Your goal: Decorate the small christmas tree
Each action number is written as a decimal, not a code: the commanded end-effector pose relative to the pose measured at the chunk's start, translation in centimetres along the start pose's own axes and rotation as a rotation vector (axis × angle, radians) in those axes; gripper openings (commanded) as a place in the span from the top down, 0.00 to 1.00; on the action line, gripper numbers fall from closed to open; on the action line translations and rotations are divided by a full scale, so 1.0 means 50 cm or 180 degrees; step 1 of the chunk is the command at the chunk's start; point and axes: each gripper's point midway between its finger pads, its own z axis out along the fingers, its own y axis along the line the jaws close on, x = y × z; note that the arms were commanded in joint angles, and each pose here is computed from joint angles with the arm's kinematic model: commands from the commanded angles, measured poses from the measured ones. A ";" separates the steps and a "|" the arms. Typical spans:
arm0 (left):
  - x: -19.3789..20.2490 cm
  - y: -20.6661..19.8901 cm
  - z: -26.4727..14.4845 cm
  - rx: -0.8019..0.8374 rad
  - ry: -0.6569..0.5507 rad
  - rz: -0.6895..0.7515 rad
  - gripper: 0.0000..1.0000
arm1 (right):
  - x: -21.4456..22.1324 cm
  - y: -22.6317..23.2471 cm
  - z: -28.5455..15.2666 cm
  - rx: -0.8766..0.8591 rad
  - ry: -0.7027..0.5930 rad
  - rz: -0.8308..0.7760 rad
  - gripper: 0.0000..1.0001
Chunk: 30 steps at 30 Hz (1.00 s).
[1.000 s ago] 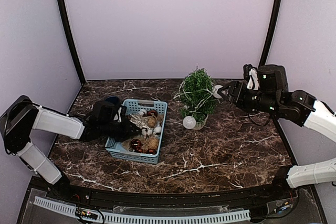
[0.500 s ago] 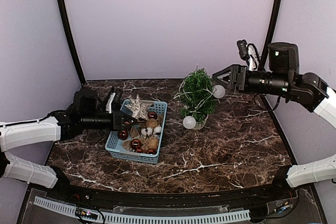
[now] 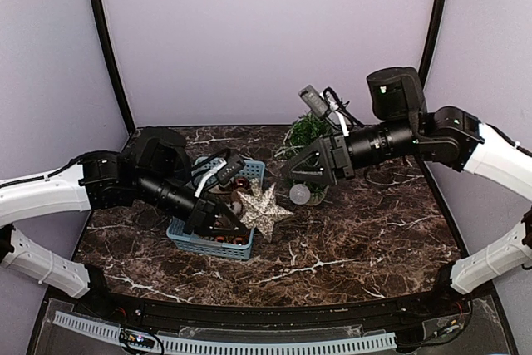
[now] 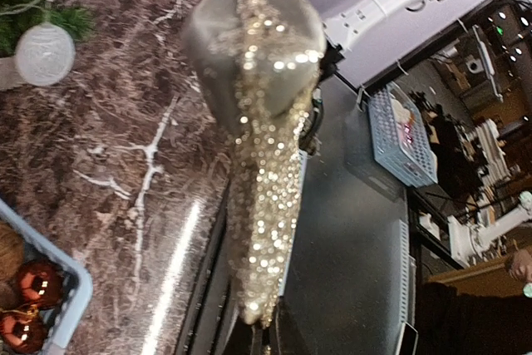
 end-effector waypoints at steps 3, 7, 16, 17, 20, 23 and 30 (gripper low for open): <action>0.025 -0.109 0.019 0.0670 0.0404 0.0066 0.99 | 0.038 0.076 0.057 -0.0641 0.0173 -0.0094 0.34; 0.027 -0.132 0.029 0.0817 0.0494 0.0093 1.00 | 0.064 0.086 0.083 -0.0710 0.0310 -0.0098 0.39; 0.033 -0.140 0.039 0.0867 0.0554 0.0090 0.99 | 0.097 0.062 0.097 -0.0631 0.0405 -0.0031 0.50; 0.033 -0.141 0.038 0.0871 0.0553 0.0093 0.99 | 0.101 0.062 0.098 -0.0642 0.0428 -0.0024 0.53; 0.034 -0.143 0.038 0.0872 0.0555 0.0090 1.00 | 0.105 0.061 0.098 -0.0651 0.0432 -0.0003 0.68; 0.033 -0.142 0.038 0.0851 0.0540 0.0090 0.99 | 0.098 0.066 0.089 -0.0669 0.0365 -0.0008 0.81; 0.014 -0.137 0.035 0.0732 0.0394 0.0131 0.74 | 0.083 0.057 0.078 -0.0516 0.0222 0.0005 1.00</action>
